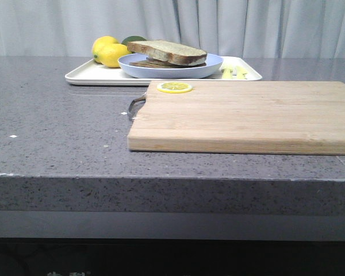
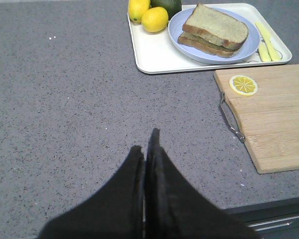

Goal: Place bread and move sandwich to tray

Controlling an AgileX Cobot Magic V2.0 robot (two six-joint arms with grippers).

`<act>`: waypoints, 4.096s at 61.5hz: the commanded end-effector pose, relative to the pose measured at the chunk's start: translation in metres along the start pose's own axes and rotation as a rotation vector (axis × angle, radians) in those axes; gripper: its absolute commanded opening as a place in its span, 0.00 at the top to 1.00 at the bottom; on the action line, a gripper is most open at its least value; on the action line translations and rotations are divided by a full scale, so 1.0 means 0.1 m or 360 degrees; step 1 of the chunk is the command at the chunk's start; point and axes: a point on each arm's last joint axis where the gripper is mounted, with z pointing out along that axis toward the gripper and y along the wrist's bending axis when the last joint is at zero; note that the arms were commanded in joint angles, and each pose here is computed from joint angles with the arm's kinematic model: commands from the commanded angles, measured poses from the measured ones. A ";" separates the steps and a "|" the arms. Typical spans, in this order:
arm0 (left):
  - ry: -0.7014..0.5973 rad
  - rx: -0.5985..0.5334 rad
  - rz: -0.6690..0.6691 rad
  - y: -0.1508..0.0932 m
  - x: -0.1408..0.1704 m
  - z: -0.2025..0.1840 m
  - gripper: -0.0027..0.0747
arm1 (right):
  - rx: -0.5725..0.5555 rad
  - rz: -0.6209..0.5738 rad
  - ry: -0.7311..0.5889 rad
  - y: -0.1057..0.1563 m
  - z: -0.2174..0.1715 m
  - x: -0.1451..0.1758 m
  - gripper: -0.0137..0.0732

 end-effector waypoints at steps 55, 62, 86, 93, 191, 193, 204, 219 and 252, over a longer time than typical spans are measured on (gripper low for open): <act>-0.0506 -0.0062 -0.0039 0.07 0.47 0.28 0.99 | 0.0016 -0.0003 -0.0167 -0.01 -0.03 -0.16 0.97; -0.0503 -0.0062 -0.0040 0.07 0.48 0.28 0.99 | 0.0016 -0.0003 -0.0167 -0.01 -0.03 -0.16 0.97; -0.0670 -0.0098 -0.0049 0.10 1.22 0.39 0.99 | 0.0016 -0.0003 -0.0167 -0.01 -0.03 -0.16 0.97; -0.0740 -0.0149 -0.0065 0.11 1.53 0.42 0.99 | 0.0016 -0.0003 -0.0167 -0.01 -0.03 -0.16 0.97; -0.0888 -0.0310 -0.0114 0.26 2.11 0.94 0.99 | 0.0016 -0.0003 -0.0163 -0.01 -0.03 -0.16 0.97; -0.0888 -0.0310 -0.0114 0.26 2.11 0.94 0.99 | 0.0016 -0.0003 -0.0163 -0.01 -0.03 -0.16 0.97; -0.0888 -0.0310 -0.0114 0.26 2.11 0.94 0.99 | 0.0016 -0.0003 -0.0163 -0.01 -0.03 -0.16 0.97; -0.0888 -0.0310 -0.0114 0.26 2.11 0.94 0.99 | 0.0030 -0.0030 -0.0217 -0.02 -0.03 -0.18 0.97; -0.0888 -0.0310 -0.0114 0.26 2.11 0.94 0.99 | 0.0054 -0.0029 -0.0469 0.00 -0.13 1.04 0.97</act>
